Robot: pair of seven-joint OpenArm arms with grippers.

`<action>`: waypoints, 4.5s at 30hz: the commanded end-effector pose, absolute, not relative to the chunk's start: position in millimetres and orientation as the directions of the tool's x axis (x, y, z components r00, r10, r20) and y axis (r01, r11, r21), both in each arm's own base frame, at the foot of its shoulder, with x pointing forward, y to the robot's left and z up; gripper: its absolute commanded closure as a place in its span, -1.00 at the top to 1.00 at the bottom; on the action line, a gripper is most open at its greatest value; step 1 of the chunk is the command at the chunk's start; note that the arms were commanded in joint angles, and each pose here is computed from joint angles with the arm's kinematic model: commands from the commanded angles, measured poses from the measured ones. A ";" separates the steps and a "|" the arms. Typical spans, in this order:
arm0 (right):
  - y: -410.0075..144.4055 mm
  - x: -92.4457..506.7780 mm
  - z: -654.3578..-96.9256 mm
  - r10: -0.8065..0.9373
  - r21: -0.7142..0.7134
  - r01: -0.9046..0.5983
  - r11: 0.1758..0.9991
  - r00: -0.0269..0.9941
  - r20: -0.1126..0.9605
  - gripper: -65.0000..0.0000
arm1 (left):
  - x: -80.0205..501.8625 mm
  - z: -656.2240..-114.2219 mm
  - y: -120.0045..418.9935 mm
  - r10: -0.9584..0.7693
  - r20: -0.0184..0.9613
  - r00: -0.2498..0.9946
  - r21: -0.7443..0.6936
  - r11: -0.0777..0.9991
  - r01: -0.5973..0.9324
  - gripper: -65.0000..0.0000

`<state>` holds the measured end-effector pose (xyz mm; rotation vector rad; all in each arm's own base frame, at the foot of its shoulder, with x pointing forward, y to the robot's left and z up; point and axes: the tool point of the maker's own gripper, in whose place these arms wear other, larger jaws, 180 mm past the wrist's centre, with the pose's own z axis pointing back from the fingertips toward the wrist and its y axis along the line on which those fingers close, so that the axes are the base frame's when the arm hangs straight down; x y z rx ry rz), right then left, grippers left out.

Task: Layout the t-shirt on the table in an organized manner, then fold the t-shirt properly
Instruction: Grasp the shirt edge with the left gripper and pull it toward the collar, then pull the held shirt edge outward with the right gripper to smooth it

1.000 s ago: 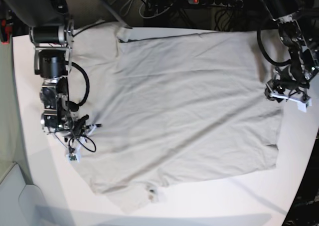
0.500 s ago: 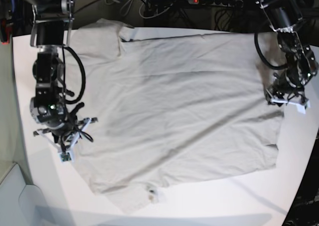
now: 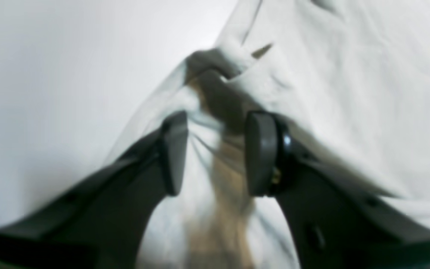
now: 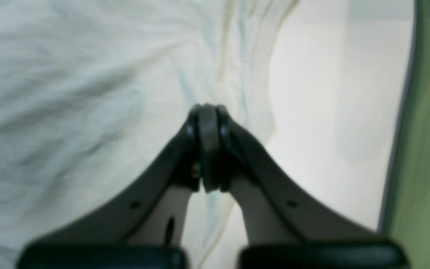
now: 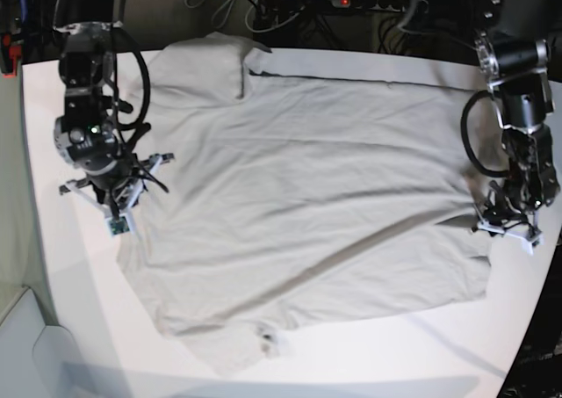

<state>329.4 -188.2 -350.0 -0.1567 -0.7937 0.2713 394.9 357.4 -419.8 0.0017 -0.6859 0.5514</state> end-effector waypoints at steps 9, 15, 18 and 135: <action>-210.1 321.1 -330.7 0.279 -0.267 -0.117 0.956 0.638 0.718 -1.00 | 424.3 -339.3 384.5 0.469 0.689 0.553 -0.214 0.860 -0.463 -0.21; -202.9 315.0 -337.4 0.265 -0.246 -0.123 0.961 0.649 0.713 -1.00 | 377.3 -327.9 365.7 0.580 0.626 0.521 -0.384 0.811 -0.441 -0.20; -196.7 315.0 -338.4 0.251 -0.228 -0.122 0.966 0.649 0.719 -1.00 | 348.6 -336.7 341.1 0.594 0.596 0.540 -0.433 0.804 -0.407 -0.20; -207.1 482.9 -342.9 0.070 -0.056 -0.042 0.998 0.619 0.782 -1.00 | 243.4 -438.4 339.3 0.682 0.416 0.601 -0.327 0.729 -0.601 -0.20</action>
